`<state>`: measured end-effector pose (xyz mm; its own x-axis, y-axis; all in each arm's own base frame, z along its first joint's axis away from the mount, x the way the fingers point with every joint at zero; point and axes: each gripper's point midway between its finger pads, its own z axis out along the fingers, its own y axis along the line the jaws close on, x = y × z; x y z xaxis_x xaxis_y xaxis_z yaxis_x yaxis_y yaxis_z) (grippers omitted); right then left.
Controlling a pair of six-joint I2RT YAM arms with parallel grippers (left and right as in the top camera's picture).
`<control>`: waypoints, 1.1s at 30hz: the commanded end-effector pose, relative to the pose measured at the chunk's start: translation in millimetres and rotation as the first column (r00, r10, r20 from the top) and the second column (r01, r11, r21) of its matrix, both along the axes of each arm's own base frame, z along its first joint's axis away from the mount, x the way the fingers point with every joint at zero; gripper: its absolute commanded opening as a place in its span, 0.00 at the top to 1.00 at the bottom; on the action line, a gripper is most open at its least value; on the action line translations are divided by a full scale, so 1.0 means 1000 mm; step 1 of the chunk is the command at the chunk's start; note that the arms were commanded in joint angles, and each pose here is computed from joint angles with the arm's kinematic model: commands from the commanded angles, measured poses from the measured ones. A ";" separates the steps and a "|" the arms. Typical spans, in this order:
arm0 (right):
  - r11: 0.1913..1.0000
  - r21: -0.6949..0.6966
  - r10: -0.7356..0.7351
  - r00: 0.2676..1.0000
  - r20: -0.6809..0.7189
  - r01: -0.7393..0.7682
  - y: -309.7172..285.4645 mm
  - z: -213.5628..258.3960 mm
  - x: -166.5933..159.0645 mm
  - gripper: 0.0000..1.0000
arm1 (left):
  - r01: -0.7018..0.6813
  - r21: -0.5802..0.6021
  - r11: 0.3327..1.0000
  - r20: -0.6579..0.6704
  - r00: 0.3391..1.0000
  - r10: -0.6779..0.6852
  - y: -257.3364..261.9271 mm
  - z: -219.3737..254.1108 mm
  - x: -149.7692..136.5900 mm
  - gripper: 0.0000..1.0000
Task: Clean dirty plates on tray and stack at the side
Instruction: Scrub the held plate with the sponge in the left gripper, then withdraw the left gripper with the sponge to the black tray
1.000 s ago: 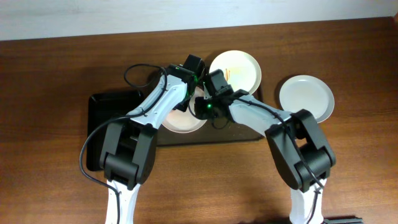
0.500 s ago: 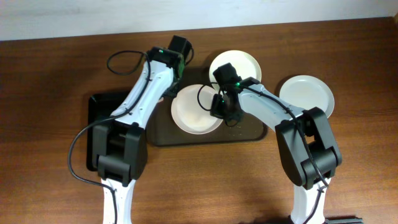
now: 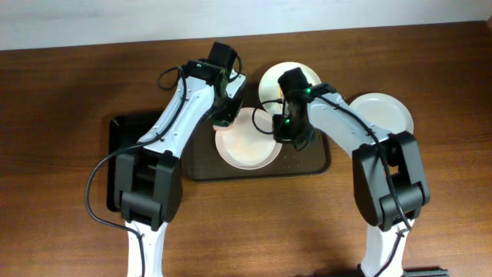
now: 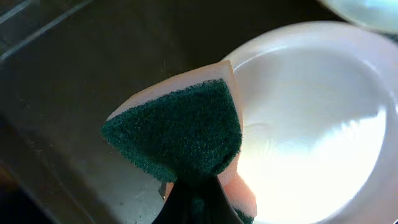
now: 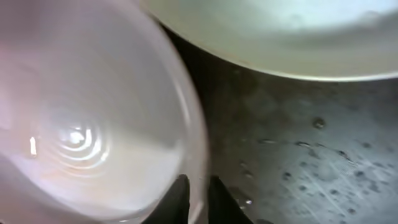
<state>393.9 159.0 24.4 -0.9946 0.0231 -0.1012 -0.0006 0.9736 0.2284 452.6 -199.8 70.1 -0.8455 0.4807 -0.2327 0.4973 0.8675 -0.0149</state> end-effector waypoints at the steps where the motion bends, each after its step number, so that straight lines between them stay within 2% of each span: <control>1: 1.000 0.024 0.020 1.000 -0.007 -0.020 0.007 -0.006 -0.002 0.85 | 0.014 -0.008 1.000 0.023 1.000 -0.014 0.001 0.010 0.000 1.00; 4: 1.000 -0.002 -0.030 0.997 -0.067 0.030 0.002 -0.028 -0.009 0.86 | 0.015 -0.009 1.000 0.024 1.000 -0.015 0.000 0.010 0.000 1.00; 5: 0.998 -0.007 -0.056 0.995 -0.082 0.055 0.001 -0.033 -0.010 0.93 | 0.015 -0.009 1.000 0.023 1.000 -0.015 0.000 0.010 0.000 1.00; 6: 0.998 -0.007 -0.069 0.994 -0.084 0.069 0.000 -0.033 -0.009 0.96 | 0.020 -0.009 1.000 0.023 1.000 -0.020 -0.002 0.010 -0.001 1.00; 8: 0.991 -0.003 -0.133 0.987 -0.093 0.134 -0.001 -0.033 -0.007 0.96 | 0.032 -0.007 0.999 0.019 0.999 -0.032 -0.007 0.007 -0.004 1.00; 12: 0.990 -0.003 -0.138 0.986 -0.097 0.139 0.000 -0.033 -0.008 0.96 | 0.046 -0.055 0.997 -0.047 0.998 -0.048 -0.014 -0.043 -0.025 1.00; 15: 0.990 0.003 -0.138 0.985 -0.101 0.139 0.001 -0.033 -0.009 0.96 | -0.018 0.200 0.980 0.048 0.999 0.009 0.036 -0.082 -0.020 1.00; 18: 0.985 -0.011 -0.171 0.978 -0.123 0.171 -0.002 -0.033 -0.013 0.96 | -0.168 0.453 0.875 0.228 0.971 0.069 0.083 -0.055 0.004 1.00; 21: 0.969 -0.061 -0.247 0.956 -0.160 0.240 -0.010 -0.035 -0.021 0.96 | -0.214 0.467 0.858 0.284 0.955 0.084 0.079 -0.032 0.010 1.00; 25: 0.969 -0.070 -0.248 0.953 -0.174 0.239 -0.011 -0.035 -0.025 0.96 | -0.322 0.429 0.844 0.336 0.924 0.181 0.084 0.009 0.020 1.00; 27: 0.969 -0.068 -0.247 0.953 -0.173 0.239 -0.011 -0.035 -0.025 0.96 | -0.306 0.367 0.878 0.290 0.935 0.204 0.075 0.025 0.018 1.00; 29: 0.976 -0.062 -0.217 0.962 -0.168 0.210 -0.011 -0.034 -0.025 0.96 | -0.283 0.242 0.928 0.212 0.949 0.234 0.068 0.047 0.008 1.00; 30: 0.987 -0.044 -0.161 0.974 -0.158 0.156 -0.008 -0.033 -0.023 0.96 | -0.308 0.201 0.930 0.203 0.942 0.269 0.083 0.069 0.000 1.00; 32: 0.999 0.035 -0.001 0.991 -0.133 0.006 0.005 -0.028 -0.022 0.96 | -0.426 0.113 0.898 0.184 0.897 0.402 0.146 0.126 -0.026 1.00; 33: 0.999 0.038 0.009 0.991 -0.132 -0.004 0.006 -0.028 -0.022 0.96 | -0.462 0.057 0.885 0.145 0.881 0.451 0.163 0.135 -0.035 1.00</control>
<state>376.6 169.4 6.8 -0.9914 0.1259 0.0346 0.1306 0.9532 0.2728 432.5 -85.1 135.1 -0.9478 0.2467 -0.2021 0.1894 0.9453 0.2657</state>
